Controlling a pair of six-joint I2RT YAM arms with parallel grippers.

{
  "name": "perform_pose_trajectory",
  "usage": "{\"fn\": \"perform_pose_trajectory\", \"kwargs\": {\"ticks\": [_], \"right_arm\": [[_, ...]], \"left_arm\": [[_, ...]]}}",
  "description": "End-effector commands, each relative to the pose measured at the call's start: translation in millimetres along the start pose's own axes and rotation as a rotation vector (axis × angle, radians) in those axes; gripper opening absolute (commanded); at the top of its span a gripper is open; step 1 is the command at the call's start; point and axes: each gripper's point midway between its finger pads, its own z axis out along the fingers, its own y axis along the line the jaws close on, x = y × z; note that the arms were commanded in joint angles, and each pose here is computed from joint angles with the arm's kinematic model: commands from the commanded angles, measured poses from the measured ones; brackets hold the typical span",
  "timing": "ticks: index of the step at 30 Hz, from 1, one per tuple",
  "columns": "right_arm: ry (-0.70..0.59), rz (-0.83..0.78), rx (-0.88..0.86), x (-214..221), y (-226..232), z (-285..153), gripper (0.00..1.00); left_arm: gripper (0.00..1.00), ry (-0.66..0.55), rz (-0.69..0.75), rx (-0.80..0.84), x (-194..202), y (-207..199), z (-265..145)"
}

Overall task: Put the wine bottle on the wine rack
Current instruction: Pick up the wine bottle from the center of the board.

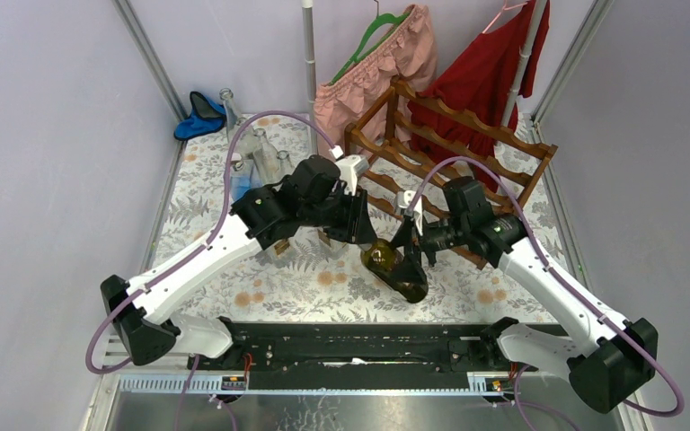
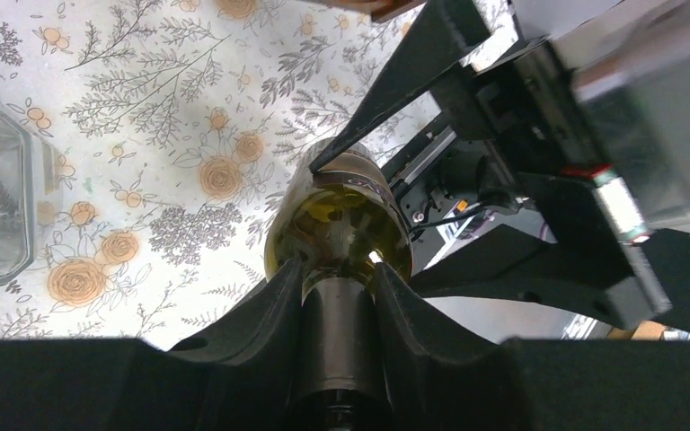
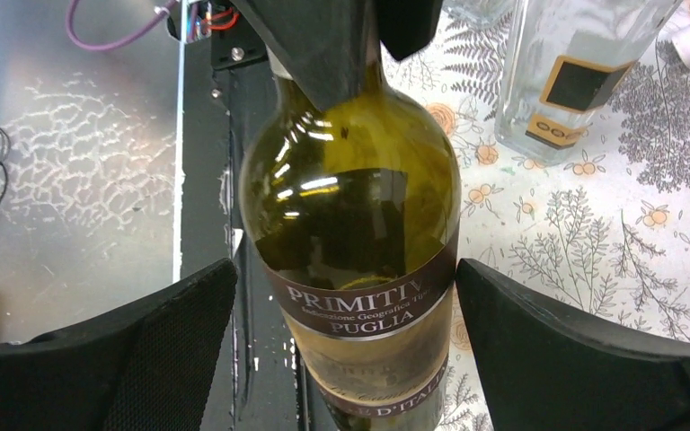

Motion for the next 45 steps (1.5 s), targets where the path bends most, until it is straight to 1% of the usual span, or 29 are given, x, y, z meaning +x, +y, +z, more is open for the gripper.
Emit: {"fn": "perform_pose_trajectory", "kwargs": {"ticks": [1,7,18,23,28,34,35,40,45], "right_arm": [[0.008,-0.087,0.051,4.7,-7.9,1.5,1.00],[0.019,-0.102,0.032,18.4,-7.4,6.4,1.00],[0.022,-0.137,-0.010,16.8,-1.6,8.6,1.00],[0.031,-0.142,-0.023,20.2,1.1,8.9,1.00],[0.043,-0.160,-0.013,16.9,-0.1,7.4,1.00],[0.083,-0.179,-0.069,-17.8,21.5,-15.9,1.00],[0.072,-0.193,-0.068,-30.6,23.8,-20.4,1.00],[0.030,-0.190,-0.040,-66.3,28.9,-32.3,1.00],[0.005,-0.175,0.000,-86.1,26.3,-41.0,1.00]], "left_arm": [[0.00,-0.206,0.006,0.170,-43.4,-44.6,-21.6],[0.00,-0.220,-0.022,0.190,-40.5,-44.8,-22.1],[0.00,-0.273,-0.091,0.220,-39.6,-43.8,-24.4],[0.00,-0.294,-0.157,0.265,-29.4,-41.3,-24.0],[0.00,-0.351,-0.217,0.357,-26.9,-46.6,-31.2],[0.00,-0.403,-0.318,0.422,-11.2,-38.3,-38.1],[0.00,-0.419,-0.331,0.423,-9.1,-35.6,-39.9],[0.00,-0.506,-0.408,0.430,3.3,-23.3,-45.0],[0.00,-0.578,-0.463,0.445,14.7,-19.7,-40.2]]}}
